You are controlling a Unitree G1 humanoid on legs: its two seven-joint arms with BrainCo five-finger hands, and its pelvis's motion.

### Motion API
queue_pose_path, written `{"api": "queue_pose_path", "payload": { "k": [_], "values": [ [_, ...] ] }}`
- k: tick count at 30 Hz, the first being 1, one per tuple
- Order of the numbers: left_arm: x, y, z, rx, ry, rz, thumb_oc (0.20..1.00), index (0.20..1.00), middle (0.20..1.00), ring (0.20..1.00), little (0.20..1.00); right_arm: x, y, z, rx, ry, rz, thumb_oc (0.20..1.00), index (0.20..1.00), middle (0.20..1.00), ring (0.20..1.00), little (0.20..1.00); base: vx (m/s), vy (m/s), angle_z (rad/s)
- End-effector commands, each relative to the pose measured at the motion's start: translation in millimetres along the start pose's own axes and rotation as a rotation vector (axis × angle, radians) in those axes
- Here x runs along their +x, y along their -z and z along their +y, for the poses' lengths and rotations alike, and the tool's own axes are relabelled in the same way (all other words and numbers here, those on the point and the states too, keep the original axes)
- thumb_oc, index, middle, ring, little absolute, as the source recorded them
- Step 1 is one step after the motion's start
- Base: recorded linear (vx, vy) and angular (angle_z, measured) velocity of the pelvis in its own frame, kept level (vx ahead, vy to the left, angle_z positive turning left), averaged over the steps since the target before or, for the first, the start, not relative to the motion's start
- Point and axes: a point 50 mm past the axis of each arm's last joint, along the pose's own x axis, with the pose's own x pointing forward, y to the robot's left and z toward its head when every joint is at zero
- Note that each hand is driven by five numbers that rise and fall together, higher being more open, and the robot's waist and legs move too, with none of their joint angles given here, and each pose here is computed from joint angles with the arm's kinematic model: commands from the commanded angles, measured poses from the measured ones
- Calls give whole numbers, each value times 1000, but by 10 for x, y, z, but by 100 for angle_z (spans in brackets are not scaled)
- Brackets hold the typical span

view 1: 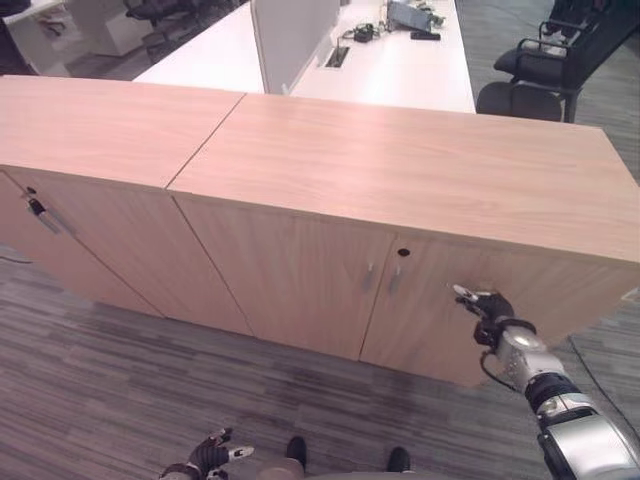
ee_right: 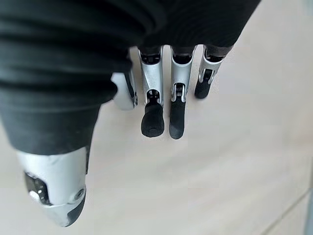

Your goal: Put the empty folder in the office cabinet

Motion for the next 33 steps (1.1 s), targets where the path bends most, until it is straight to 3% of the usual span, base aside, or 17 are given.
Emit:
{"api": "queue_pose_path", "payload": {
  "k": [1, 9, 14, 16, 17, 21, 33],
  "values": [
    [41, -156, 3, 74, 46, -41, 1000, 1000, 1000, 1000, 1000, 16, -1470, -148, 83, 64, -399, 1000, 1000, 1000, 1000, 1000, 12, -49, 1],
    [39, -110, 13, 34, 21, -26, 1000, 1000, 1000, 1000, 1000, 63, -1266, 18, 82, 13, -353, 1000, 1000, 1000, 1000, 1000, -6, -41, -1],
    [47, -14, -9, -41, -29, 7, 1000, 1000, 1000, 1000, 1000, -16, -236, 499, 102, -152, -188, 1000, 1000, 1000, 1000, 1000, -10, -2, -8],
    [43, -4, -8, -40, -29, 10, 1000, 1000, 1000, 1000, 1000, -21, -221, 500, 102, -151, -185, 1000, 1000, 1000, 1000, 1000, -6, 4, -7],
    [53, 12, -32, -57, -42, 17, 1000, 1000, 1000, 1000, 1000, -147, 229, 592, 82, -196, -94, 1000, 1000, 1000, 1000, 1000, 0, 0, 0],
    [60, 17, -61, -104, -72, 8, 1000, 1000, 1000, 1000, 1000, -620, 1240, 658, -83, -290, 151, 1000, 1000, 1000, 1000, 1000, -4, -4, -1],
    [104, -138, -109, -147, -75, -53, 1000, 1000, 1000, 1000, 1000, -818, 1670, 637, -146, -300, 320, 1000, 1000, 1000, 1000, 1000, -32, 5, -11]
  ]
}}
